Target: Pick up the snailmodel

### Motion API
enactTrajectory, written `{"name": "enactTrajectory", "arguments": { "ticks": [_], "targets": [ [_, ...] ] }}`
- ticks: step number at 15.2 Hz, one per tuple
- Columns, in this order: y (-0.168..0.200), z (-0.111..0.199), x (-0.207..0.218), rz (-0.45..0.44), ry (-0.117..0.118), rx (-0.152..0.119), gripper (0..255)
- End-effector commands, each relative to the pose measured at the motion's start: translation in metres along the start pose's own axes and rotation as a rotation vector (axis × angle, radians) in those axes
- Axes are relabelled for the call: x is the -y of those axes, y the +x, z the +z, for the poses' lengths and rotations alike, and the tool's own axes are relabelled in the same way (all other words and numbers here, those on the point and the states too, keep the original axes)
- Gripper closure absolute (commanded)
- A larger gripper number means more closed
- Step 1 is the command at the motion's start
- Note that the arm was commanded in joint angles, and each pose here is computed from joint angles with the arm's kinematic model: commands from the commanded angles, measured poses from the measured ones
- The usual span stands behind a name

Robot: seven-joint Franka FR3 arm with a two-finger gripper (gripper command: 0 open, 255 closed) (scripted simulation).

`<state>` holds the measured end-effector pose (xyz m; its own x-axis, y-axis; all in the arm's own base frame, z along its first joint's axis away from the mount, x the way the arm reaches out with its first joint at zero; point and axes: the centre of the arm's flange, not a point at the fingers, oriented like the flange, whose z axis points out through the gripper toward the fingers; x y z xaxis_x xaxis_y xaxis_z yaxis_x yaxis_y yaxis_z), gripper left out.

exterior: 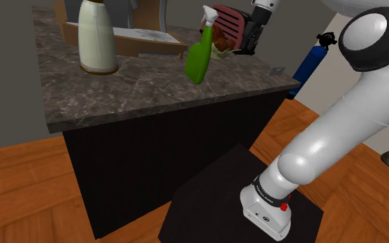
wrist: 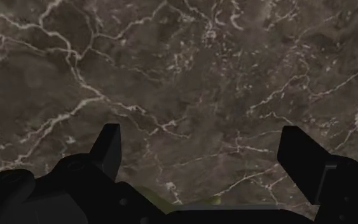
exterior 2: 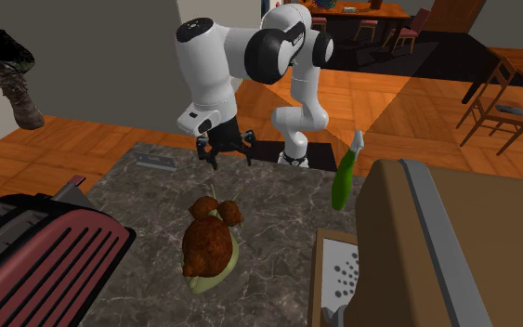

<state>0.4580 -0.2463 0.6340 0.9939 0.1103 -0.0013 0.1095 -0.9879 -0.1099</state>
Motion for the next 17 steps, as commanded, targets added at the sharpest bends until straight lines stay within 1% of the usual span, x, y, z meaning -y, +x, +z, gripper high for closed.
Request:
{"name": "enactTrajectory", "arguments": {
  "ticks": [1, 4, 5, 12, 14, 15, 17],
  "targets": [
    [0.016, -0.005, -0.023, -0.017, 0.002, 0.007, 0],
    [0.039, -0.008, -0.057, -0.038, 0.007, 0.016, 0],
    [0.04, -0.008, -0.058, -0.039, 0.007, 0.016, 0],
    [0.04, 0.031, -0.062, -0.039, 0.007, 0.016, 0],
    [0.04, 0.031, -0.062, -0.039, 0.007, 0.016, 0],
    [0.039, 0.031, -0.062, -0.039, 0.007, 0.016, 255],
    [0.039, 0.031, -0.062, -0.039, 0.007, 0.016, 255]
  ]
}}
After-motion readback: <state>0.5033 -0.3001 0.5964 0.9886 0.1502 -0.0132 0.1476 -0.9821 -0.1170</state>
